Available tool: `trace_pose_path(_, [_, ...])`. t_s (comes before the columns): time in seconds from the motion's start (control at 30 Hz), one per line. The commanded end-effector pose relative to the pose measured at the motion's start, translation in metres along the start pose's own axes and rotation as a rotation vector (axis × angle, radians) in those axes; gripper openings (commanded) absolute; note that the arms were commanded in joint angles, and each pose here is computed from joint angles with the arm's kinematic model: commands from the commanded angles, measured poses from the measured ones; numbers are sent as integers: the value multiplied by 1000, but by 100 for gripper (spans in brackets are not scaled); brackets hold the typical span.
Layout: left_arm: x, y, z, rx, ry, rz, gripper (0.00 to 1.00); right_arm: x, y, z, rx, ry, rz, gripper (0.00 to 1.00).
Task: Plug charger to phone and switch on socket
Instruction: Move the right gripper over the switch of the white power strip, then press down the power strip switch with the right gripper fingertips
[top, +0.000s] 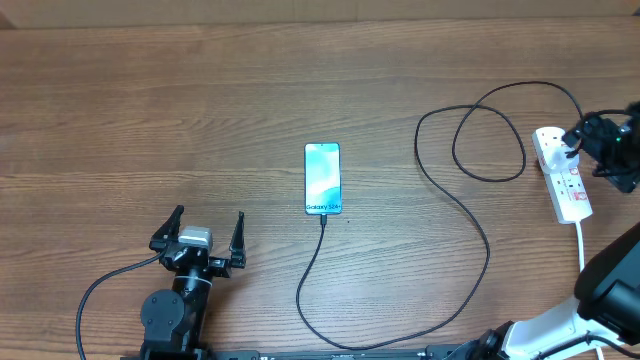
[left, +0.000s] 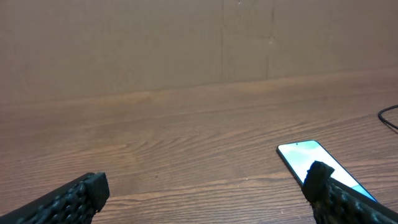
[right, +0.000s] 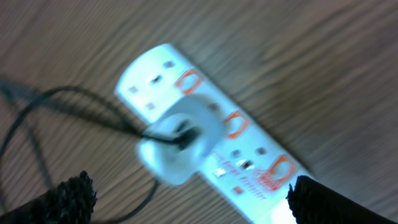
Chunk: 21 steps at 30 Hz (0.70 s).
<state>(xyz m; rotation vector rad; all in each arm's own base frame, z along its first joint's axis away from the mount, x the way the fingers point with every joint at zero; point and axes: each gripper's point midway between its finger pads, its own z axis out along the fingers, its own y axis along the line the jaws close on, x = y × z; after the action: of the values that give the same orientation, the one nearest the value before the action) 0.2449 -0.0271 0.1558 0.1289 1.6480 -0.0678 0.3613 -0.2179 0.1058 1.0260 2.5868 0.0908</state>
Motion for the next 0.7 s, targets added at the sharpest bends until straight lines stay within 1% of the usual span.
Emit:
trace_pose_path(0.0, [1, 2, 0, -12, -2, 20, 100, -16, -31, 0, 115, -47, 81, 100])
trace_pose_path(0.27, [1, 2, 0, -12, -2, 20, 100, -14, -63, 17, 204, -25, 155, 100])
trace_pose_path(0.47, [1, 2, 0, -12, -2, 19, 100, -7, -77, 34, 263, 2, 231, 100])
trace_pose_path(0.67, [1, 2, 0, -12, -2, 20, 100, 5, -81, 52, 275, 61, 236, 100])
